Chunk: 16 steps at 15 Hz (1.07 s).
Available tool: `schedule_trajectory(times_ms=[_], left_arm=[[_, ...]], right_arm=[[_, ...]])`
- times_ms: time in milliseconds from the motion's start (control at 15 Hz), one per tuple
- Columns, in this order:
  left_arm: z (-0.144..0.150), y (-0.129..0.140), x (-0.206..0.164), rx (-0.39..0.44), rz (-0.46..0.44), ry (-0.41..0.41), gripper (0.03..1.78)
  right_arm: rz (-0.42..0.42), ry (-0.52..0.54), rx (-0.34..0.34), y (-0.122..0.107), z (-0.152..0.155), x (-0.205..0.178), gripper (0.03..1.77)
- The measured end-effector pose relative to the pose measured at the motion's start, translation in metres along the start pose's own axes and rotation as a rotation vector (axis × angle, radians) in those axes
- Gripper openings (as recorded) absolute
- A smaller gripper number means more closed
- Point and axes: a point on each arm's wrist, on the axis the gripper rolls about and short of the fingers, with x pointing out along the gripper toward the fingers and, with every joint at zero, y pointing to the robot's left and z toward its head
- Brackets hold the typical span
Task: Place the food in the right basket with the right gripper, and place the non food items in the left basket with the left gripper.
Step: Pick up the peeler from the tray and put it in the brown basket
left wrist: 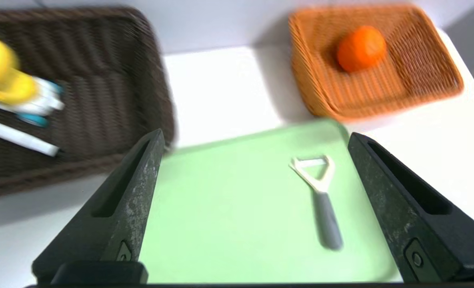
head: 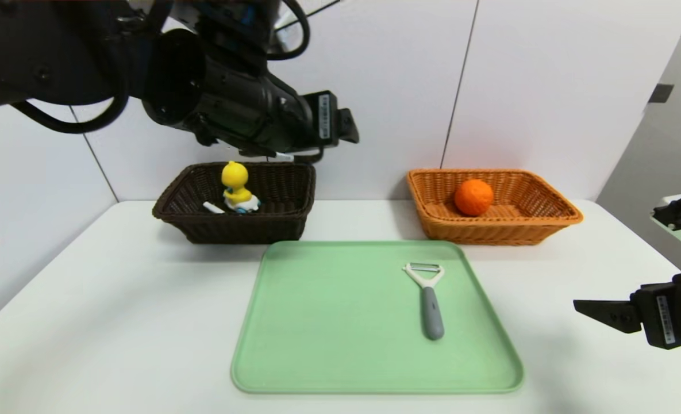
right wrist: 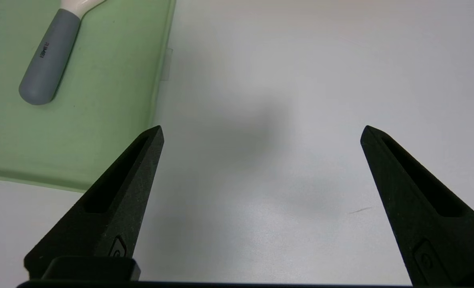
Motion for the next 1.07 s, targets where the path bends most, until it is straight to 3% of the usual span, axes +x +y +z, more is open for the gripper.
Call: schedule_trajectory(times_ms=[467,733,1067], left_arm=[[-0.072,-0.069,0.05,0.058,0.019,0.153,1.67],[-0.118,-0.09,0.073,0.163,0.069,0.274,1.68],[-0.147,-0.106,0.09,0.203,0.01,0.36,1.69]], right_arm=[[-0.006,0.002,0.005,-0.001,-0.002,0.0,1.7],[-0.041,0.021,0.002,-0.001,-0.005,0.001,1.7],[-0.043,0.043,0.002,-0.001,-0.014,0.002,1.7]])
